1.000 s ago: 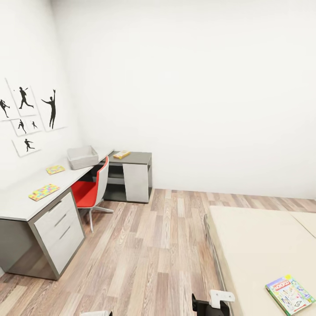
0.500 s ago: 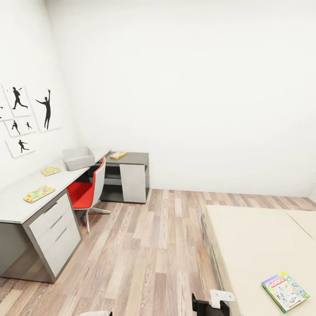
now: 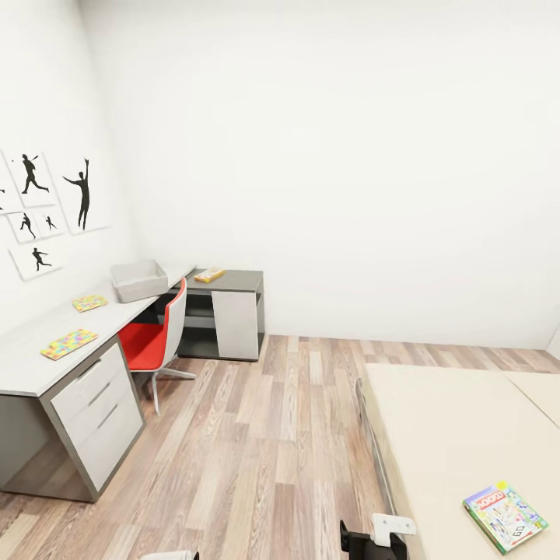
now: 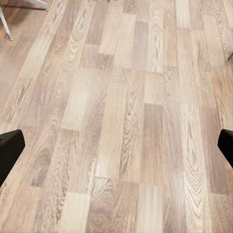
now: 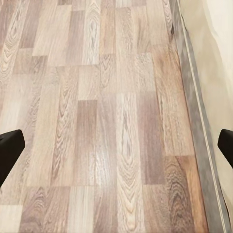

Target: Put all the toys in the child's room - the three board games (two on the bed and one on the table), the two jigsaw puzzles on the table, and the tennis ball on the table - inside the toy box on the table in the child's room.

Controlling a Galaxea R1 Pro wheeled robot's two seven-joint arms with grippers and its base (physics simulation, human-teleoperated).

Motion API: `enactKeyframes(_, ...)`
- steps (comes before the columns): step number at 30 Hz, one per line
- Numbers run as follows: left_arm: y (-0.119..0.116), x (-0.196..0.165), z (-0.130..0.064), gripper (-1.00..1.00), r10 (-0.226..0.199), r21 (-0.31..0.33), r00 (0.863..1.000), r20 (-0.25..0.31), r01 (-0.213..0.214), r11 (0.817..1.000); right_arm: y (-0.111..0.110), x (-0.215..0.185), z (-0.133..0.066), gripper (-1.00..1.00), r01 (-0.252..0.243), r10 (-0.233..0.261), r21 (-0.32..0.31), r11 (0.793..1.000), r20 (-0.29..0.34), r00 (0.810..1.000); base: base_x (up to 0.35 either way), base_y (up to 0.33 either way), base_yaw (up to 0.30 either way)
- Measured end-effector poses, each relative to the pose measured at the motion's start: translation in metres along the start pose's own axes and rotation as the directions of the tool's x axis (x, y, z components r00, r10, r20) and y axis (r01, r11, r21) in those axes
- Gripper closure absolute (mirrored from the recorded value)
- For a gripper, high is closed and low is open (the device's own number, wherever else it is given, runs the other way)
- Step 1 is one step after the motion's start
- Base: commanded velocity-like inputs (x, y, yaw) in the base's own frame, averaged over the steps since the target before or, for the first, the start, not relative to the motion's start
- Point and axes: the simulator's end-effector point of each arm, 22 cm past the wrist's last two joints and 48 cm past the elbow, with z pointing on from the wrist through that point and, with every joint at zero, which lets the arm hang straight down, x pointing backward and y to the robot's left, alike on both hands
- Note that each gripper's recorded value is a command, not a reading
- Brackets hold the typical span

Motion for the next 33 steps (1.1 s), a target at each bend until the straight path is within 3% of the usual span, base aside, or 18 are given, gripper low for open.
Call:
enactKeyframes(18,0.0,0.0001,0.0,-1.0,0.0,0.0,1.0,-0.001,0.0,1.0,0.0,0.0,0.0,-1.0,0.001,-0.001,0.0,1.0,0.0,1.0,0.0,0.0,-0.002)
enactKeyframes(33,-0.0001,0.0,0.0,-1.0,0.0,0.0,1.0,0.0,0.0,1.0,-0.0001,0.0,0.0,-1.0,0.0,0.0,0.0,1.0,0.0,1.0,0.0,0.0,-0.143)
